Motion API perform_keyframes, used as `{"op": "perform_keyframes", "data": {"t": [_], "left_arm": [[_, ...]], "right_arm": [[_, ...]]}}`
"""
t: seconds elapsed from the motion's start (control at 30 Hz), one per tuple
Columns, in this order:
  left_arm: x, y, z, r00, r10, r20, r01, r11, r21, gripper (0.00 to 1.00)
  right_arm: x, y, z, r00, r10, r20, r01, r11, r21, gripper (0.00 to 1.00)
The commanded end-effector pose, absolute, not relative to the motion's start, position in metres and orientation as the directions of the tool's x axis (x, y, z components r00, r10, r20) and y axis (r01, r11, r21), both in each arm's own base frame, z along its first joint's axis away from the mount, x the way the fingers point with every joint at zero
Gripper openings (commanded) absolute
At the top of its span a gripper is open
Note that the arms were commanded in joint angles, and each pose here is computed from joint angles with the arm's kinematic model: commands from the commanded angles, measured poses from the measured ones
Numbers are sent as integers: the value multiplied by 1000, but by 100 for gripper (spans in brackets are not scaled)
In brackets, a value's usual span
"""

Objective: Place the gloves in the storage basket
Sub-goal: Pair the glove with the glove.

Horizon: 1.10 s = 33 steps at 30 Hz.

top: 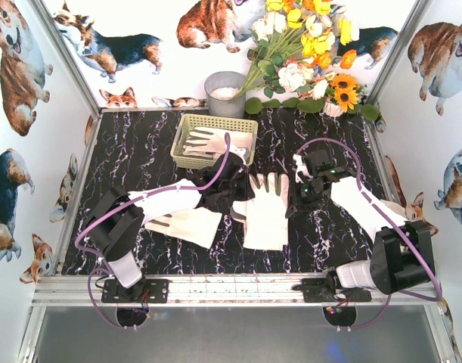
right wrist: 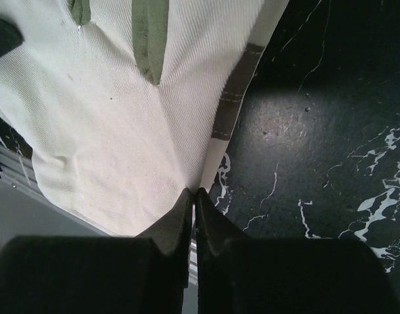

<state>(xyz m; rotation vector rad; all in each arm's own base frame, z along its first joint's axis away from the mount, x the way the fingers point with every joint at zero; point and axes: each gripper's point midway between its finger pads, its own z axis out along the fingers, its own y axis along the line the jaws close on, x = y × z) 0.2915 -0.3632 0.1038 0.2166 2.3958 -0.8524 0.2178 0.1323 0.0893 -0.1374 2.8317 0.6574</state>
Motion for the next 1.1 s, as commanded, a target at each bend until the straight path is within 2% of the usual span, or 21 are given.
{"op": "perform_keyframes", "data": {"t": [0.0, 0.33, 1.07], "left_arm": [[302, -355, 94, -809, -23, -587, 317, 824, -469, 0], [302, -347, 80, -824, -21, -566, 270, 863, -426, 0], [307, -346, 41, -849, 49, -527, 269, 898, -349, 0]], "right_arm": [[233, 125, 89, -950, -25, -312, -149, 914, 379, 0], [242, 131, 71, -960, -28, -280, -142, 907, 397, 0], [225, 137, 44, -990, -25, -140, -83, 902, 424, 0]]}}
